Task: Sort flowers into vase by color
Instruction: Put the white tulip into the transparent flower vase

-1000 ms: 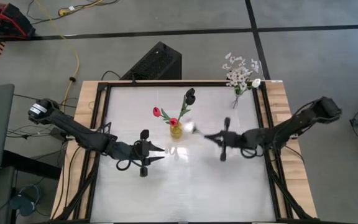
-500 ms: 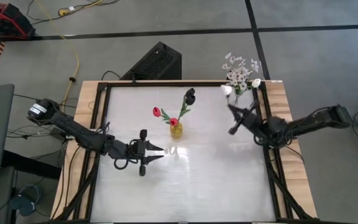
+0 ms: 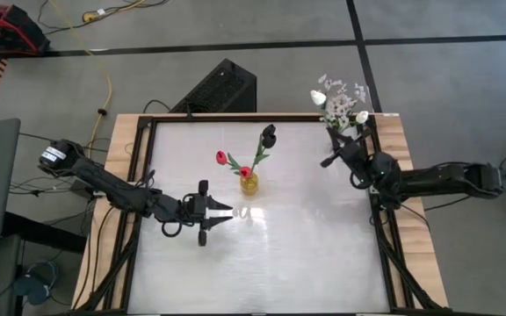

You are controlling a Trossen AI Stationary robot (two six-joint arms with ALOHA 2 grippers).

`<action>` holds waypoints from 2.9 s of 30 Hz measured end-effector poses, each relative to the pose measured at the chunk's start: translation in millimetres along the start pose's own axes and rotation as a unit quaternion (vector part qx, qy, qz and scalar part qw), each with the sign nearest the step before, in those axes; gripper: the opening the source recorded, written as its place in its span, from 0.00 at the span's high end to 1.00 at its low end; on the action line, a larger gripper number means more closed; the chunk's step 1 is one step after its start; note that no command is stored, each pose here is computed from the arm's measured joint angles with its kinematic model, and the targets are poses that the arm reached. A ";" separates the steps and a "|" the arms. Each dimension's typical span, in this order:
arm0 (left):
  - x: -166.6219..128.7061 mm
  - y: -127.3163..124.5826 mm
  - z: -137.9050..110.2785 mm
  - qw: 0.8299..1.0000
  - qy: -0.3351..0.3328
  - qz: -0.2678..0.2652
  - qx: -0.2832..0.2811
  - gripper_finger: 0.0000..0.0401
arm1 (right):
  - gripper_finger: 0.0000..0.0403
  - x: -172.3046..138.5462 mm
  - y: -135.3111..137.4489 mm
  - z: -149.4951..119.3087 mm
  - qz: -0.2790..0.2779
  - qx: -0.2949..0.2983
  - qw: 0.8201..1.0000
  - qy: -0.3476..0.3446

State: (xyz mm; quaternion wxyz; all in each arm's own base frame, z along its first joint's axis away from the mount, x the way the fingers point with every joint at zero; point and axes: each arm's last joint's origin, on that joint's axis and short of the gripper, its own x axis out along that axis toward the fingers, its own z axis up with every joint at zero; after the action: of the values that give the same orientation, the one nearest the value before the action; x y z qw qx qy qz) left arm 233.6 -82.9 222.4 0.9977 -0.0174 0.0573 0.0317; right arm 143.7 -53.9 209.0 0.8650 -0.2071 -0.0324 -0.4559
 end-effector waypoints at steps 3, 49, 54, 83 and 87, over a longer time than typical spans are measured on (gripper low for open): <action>0.2 0.5 0.2 1.000 -0.001 0.001 -0.002 0.72 | 0.96 4.1 -0.8 -2.5 -0.011 -0.004 1.000 -0.001; 4.8 10.3 3.2 1.000 -0.009 -0.001 -0.009 0.72 | 0.83 26.6 -8.9 -33.1 -0.159 0.058 0.984 0.060; 4.8 10.3 3.2 1.000 -0.009 -0.001 -0.009 0.72 | 0.88 26.3 -9.7 -33.5 -0.174 0.068 0.980 0.065; 4.7 7.2 2.9 0.999 -0.005 -0.052 -0.008 0.72 | 0.60 32.6 31.1 4.8 -0.177 -0.113 0.961 0.178; 4.6 6.3 2.7 0.998 -0.002 -0.068 -0.008 0.72 | 0.57 39.6 36.9 16.7 -0.171 -0.167 0.948 0.212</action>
State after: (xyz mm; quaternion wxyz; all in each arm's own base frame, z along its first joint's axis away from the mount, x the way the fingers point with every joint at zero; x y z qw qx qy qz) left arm 238.0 -76.2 224.3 0.9975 -0.0293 0.0533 -0.0356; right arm 198.6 -59.8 221.8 0.7138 -0.2387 0.1934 -0.6293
